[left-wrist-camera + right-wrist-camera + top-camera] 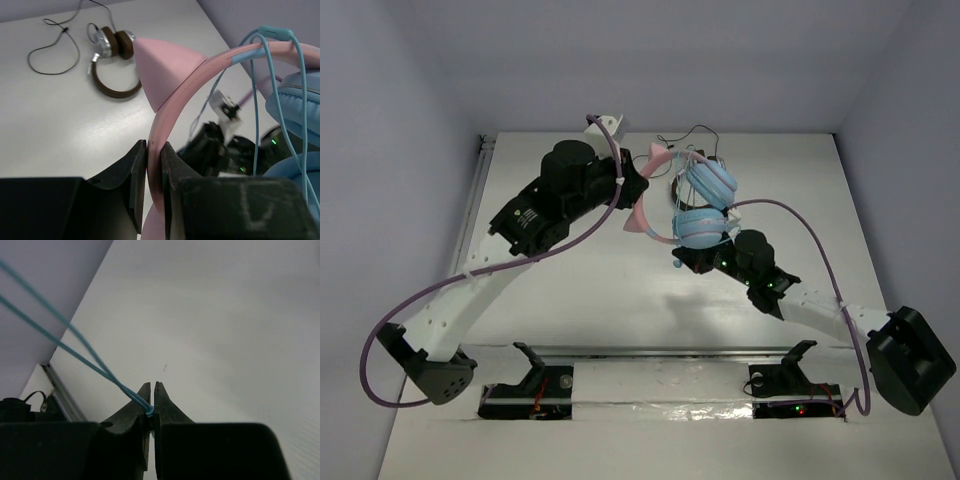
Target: Wrap the headphones
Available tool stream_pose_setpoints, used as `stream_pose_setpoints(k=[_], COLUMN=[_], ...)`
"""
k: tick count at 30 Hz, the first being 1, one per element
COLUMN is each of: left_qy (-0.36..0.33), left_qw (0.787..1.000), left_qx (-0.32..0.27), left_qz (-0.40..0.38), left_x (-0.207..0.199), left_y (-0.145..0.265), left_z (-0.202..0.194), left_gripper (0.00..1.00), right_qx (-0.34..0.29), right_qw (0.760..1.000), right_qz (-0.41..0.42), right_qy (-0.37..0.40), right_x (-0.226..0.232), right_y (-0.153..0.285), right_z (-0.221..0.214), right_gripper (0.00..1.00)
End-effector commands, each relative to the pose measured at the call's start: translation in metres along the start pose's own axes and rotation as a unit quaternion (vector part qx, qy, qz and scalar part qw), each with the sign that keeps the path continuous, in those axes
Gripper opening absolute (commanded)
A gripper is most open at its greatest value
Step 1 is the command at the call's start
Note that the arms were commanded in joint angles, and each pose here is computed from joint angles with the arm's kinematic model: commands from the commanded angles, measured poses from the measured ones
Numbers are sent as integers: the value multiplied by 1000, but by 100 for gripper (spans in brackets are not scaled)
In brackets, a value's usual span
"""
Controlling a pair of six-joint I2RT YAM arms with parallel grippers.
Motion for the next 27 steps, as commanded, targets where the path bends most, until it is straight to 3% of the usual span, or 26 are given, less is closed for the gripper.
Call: stream_pose_setpoints(k=[1, 5, 18, 27], left_qy=[32, 62, 115, 125], left_qw=[991, 985, 959, 949], left_qx=[-117, -139, -197, -191], left_qz=[50, 84, 171, 220], left_x=[4, 23, 68, 97], left_y=[-20, -44, -90, -112], left_z=[32, 25, 7, -18], left_gripper=[0, 0, 0, 0], right_qx=[-12, -22, 25, 9], right_qw=[998, 995, 994, 991], right_qz=[42, 48, 57, 97], right_qy=[-55, -89, -88, -90], right_x=[12, 18, 42, 59], right_y=[11, 24, 23, 20], right_z=[3, 0, -19, -14], right_gripper=[0, 0, 0, 0])
Point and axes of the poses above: each gripper's point midway between its finger pads, its own y axis back along the fingers, its own x axis along the line the jaws close on, z = x × y, the point moved 9 cm from there along y, back along the fingers, and after that the axes turned 12 degrees about y, right-handed, at the moved point
